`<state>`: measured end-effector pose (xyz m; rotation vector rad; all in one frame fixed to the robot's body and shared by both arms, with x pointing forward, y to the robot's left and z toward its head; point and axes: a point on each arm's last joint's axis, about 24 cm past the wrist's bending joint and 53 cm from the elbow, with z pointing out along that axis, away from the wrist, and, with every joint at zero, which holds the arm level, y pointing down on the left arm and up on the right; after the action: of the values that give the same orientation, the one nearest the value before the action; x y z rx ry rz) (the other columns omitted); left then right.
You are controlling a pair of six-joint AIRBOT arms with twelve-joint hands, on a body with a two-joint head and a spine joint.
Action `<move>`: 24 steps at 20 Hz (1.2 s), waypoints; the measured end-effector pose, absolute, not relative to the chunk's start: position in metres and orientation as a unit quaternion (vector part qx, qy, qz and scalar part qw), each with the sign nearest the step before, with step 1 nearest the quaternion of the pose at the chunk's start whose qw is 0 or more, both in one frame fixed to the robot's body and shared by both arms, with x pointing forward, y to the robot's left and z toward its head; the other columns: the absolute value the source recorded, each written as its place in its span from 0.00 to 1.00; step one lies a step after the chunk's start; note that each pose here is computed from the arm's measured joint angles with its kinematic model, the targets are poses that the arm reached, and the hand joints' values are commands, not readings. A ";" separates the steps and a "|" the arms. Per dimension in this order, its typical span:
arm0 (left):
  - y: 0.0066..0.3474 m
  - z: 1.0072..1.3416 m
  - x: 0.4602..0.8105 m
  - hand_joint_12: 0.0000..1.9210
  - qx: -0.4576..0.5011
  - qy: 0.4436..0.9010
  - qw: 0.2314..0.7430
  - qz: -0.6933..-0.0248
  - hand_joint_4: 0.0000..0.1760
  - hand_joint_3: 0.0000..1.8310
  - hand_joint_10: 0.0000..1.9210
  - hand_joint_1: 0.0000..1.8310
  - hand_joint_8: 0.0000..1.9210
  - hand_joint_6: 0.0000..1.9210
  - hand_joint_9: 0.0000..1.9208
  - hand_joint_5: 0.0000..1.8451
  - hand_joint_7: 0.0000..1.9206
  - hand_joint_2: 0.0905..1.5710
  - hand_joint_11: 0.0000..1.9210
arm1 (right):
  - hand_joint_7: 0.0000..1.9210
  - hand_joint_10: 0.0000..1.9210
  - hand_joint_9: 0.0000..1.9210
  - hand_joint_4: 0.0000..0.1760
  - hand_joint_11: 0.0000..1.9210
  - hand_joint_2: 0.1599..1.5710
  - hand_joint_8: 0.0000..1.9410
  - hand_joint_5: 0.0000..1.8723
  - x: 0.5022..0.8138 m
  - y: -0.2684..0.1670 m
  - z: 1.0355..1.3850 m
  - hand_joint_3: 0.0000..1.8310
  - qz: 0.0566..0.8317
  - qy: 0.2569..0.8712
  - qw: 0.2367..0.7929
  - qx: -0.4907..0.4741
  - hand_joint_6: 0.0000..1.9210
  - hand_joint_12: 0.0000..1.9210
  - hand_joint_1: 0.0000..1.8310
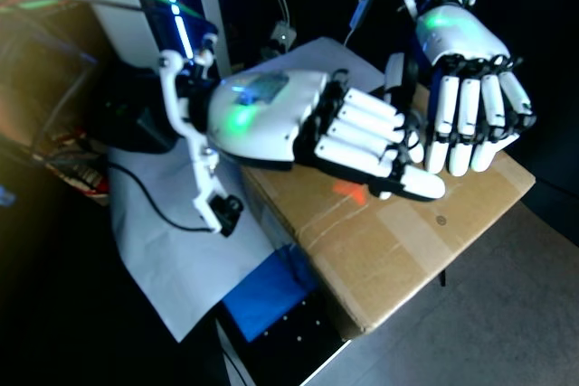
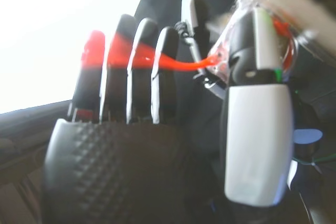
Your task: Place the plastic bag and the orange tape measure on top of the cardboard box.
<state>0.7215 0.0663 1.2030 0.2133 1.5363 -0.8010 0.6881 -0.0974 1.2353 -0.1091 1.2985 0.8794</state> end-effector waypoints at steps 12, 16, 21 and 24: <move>0.081 1.224 0.703 0.87 0.091 0.652 0.661 -0.360 0.00 0.00 0.45 0.54 0.01 0.00 0.06 0.31 0.26 0.62 0.00 | 0.09 0.57 0.05 0.00 0.00 0.48 0.39 0.17 0.686 -0.131 1.257 0.00 0.368 0.570 0.732 -0.060 0.14 0.88 0.49; 0.076 1.229 0.697 0.91 0.091 0.644 0.664 -0.369 0.00 0.00 0.52 0.54 0.00 0.00 0.04 0.29 0.26 0.62 0.00 | 0.08 0.48 0.03 0.00 0.00 0.48 0.30 0.17 0.686 -0.128 1.256 0.00 0.370 0.570 0.731 -0.060 0.06 0.81 0.46; 0.079 1.233 0.695 0.93 0.089 0.637 0.670 -0.371 0.00 0.00 0.58 0.52 0.03 0.00 0.01 0.29 0.26 0.62 0.00 | 0.00 0.00 0.00 0.47 0.00 0.46 0.00 0.02 0.685 -0.127 1.259 0.00 0.373 0.568 0.731 -0.059 0.00 0.34 0.41; 0.079 1.234 0.695 0.89 0.089 0.635 0.672 -0.371 0.00 0.00 0.47 0.50 0.01 0.00 0.01 0.27 0.22 0.63 0.00 | 0.00 0.00 0.00 0.49 0.00 0.47 0.00 0.00 0.685 -0.127 1.265 0.00 0.376 0.561 0.735 -0.057 0.00 0.00 0.34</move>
<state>0.6948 0.0792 1.2344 0.2014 1.4295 -0.8363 0.6853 -0.1266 1.2649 -0.1260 1.2321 0.8270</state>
